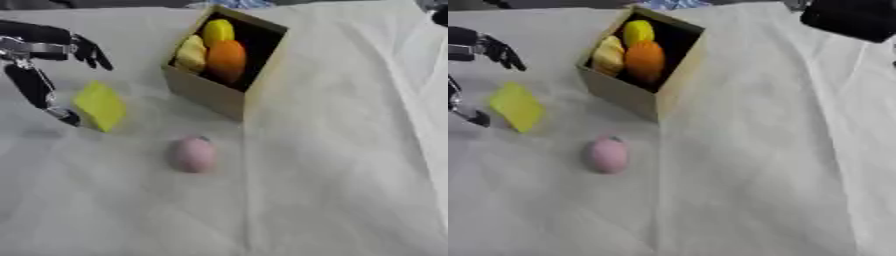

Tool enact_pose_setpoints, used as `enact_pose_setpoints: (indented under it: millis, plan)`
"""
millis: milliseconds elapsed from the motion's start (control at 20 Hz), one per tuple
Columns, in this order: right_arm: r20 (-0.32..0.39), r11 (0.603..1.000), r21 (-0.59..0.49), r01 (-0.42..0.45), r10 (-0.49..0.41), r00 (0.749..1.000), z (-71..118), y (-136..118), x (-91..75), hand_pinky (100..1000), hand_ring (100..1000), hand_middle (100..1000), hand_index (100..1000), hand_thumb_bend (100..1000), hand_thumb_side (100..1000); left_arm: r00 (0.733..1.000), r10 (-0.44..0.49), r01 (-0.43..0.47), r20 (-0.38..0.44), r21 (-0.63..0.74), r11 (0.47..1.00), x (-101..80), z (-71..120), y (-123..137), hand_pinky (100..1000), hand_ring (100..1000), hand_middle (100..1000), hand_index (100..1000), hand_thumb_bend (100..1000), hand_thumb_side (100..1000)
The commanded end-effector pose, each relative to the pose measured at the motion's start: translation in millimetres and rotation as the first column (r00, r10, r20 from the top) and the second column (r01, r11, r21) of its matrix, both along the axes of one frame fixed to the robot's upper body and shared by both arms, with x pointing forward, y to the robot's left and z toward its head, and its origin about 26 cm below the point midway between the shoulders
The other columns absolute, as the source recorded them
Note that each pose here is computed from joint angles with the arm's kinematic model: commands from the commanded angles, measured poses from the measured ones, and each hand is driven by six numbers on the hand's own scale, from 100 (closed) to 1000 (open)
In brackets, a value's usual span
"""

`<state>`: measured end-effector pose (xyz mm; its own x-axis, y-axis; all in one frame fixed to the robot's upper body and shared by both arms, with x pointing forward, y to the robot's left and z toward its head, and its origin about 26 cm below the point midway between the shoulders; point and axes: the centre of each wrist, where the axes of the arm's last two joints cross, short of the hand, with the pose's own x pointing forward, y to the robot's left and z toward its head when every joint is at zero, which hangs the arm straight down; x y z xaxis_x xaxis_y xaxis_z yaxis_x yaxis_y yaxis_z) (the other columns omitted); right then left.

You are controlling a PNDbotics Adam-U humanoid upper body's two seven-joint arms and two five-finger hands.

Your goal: Pick up objects on the table and place them in the box.

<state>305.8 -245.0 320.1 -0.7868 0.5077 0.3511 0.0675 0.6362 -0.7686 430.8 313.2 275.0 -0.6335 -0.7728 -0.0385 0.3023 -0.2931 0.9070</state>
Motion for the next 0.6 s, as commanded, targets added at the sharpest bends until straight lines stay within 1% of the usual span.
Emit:
enact_pose_setpoints:
  millis: [50, 150, 200, 250, 300, 350, 400, 450, 500, 550, 600]
  plan:
    - [0.037, 1.0, 0.001, -0.004, 0.004, 0.999, 10.2, -1.1, -4.8, 894, 674, 633, 772, 100, 520, 1.0, 0.002, -0.002, 0.016, 0.028, 1.0, 3.3, 8.1, 4.7, 860, 831, 816, 887, 704, 215]
    - [0.04, 1.0, 0.006, -0.008, 0.008, 0.999, 10.9, -0.8, -4.9, 895, 675, 633, 772, 100, 521, 1.0, 0.009, -0.008, -0.014, 0.049, 0.999, 6.4, 3.4, 6.5, 857, 829, 809, 880, 696, 191]
    - [0.042, 1.0, 0.008, -0.01, 0.009, 0.999, 11.1, -0.8, -4.9, 895, 674, 633, 772, 100, 521, 0.999, 0.015, -0.013, -0.03, 0.062, 0.998, 7.9, 1.7, 7.6, 853, 827, 806, 878, 691, 193]
    - [0.043, 1.0, 0.009, -0.01, 0.01, 0.999, 11.2, -0.8, -4.9, 895, 674, 633, 772, 100, 518, 0.999, 0.021, -0.018, -0.041, 0.07, 0.997, 9.3, 0.5, 8.5, 849, 823, 800, 874, 671, 188]
    - [0.043, 1.0, 0.01, -0.01, 0.01, 0.999, 11.1, -0.9, -4.9, 895, 674, 633, 772, 100, 521, 0.999, 0.025, -0.022, -0.047, 0.072, 0.997, 10.7, -0.2, 9.1, 844, 815, 779, 856, 631, 182]
    - [0.044, 1.0, 0.012, -0.01, 0.01, 0.999, 11.1, -0.9, -4.9, 895, 674, 633, 772, 100, 522, 0.998, 0.028, -0.024, -0.048, 0.068, 0.997, 12.1, -0.8, 9.1, 833, 795, 747, 828, 572, 178]
    - [0.044, 1.0, 0.014, -0.011, 0.01, 0.999, 11.1, -0.9, -4.9, 895, 674, 633, 772, 100, 522, 0.998, 0.028, -0.025, -0.048, 0.061, 0.998, 13.6, -1.6, 8.8, 830, 790, 739, 820, 557, 177]
    - [0.046, 1.0, 0.018, -0.011, 0.01, 0.999, 11.2, -1.0, -4.9, 895, 674, 633, 772, 100, 522, 0.999, 0.028, -0.025, -0.046, 0.053, 0.998, 15.0, -2.4, 8.2, 802, 745, 678, 765, 425, 170]
    - [0.048, 1.0, 0.022, -0.011, 0.009, 0.999, 11.2, -1.1, -4.9, 895, 674, 633, 771, 100, 523, 0.999, 0.026, -0.024, -0.041, 0.045, 0.999, 16.1, -3.1, 7.7, 790, 720, 640, 732, 350, 166]
    - [0.049, 1.0, 0.026, -0.01, 0.008, 0.999, 11.3, -1.3, -4.8, 895, 674, 633, 771, 100, 523, 0.999, 0.023, -0.022, -0.032, 0.038, 0.999, 16.9, -3.6, 7.0, 782, 706, 624, 717, 316, 170]
    - [0.049, 1.0, 0.028, -0.008, 0.007, 0.999, 11.1, -1.5, -4.8, 895, 674, 633, 771, 100, 523, 1.0, 0.018, -0.018, -0.023, 0.03, 0.999, 17.4, -4.1, 6.4, 778, 699, 613, 706, 304, 169]
